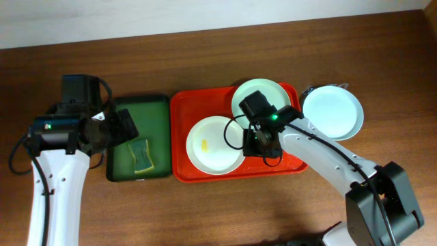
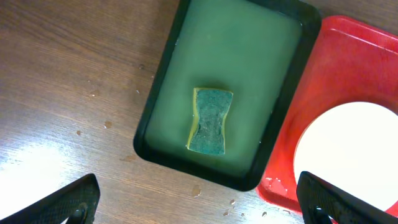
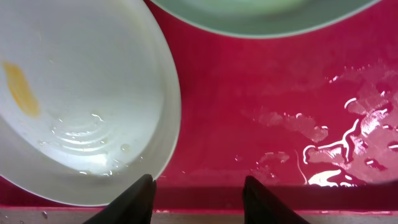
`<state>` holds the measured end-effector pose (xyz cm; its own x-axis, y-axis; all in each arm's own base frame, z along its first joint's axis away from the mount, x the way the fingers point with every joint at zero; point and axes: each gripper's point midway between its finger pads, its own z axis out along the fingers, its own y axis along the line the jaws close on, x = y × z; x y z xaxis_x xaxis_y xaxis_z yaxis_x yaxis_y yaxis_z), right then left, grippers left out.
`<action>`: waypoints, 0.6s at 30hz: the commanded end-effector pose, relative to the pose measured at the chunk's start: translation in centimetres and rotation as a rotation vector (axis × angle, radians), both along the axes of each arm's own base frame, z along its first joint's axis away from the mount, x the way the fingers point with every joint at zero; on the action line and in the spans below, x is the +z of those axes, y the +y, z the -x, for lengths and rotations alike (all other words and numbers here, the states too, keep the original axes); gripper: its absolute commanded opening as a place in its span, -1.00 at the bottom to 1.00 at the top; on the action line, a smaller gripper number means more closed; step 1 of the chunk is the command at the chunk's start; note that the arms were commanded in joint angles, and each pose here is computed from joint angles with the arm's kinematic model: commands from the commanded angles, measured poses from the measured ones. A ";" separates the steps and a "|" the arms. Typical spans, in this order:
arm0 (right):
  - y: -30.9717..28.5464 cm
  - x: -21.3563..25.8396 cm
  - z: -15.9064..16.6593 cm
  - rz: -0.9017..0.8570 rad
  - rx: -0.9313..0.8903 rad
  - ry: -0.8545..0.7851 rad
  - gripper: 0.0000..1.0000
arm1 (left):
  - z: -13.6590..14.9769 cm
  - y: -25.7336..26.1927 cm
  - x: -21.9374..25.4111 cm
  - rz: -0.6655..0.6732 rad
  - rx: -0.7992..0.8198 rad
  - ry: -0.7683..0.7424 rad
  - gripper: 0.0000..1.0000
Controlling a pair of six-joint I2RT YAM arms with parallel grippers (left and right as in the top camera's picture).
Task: Clean dirty plates on tray and stack at the side
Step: 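Lower the left gripper into the green tray and grasp the sponge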
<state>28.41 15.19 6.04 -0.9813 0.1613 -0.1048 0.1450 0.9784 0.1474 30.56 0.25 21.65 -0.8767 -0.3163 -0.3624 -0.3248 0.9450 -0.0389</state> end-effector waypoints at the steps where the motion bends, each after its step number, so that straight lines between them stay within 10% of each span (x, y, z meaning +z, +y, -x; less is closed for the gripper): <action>1: -0.1 -0.2 0.1 0.016 0.009 -0.005 -0.05 | -0.1 -1.1 -0.8 0.018 -0.020 0.025 0.98; 6: -0.1 -0.2 0.1 0.016 0.009 -0.005 -0.04 | -0.4 -1.6 -1.7 0.036 -0.031 0.057 0.31; 18: -0.1 -0.2 0.1 0.016 0.009 -0.005 -0.02 | 0.6 -1.5 -6.8 0.026 -0.027 0.225 0.43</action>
<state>28.42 15.19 6.04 -0.9813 0.1613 -0.1053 0.1450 0.9784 0.1473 30.43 -1.06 16.26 -0.9346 -0.2984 -0.1936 -0.3044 0.9525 0.0010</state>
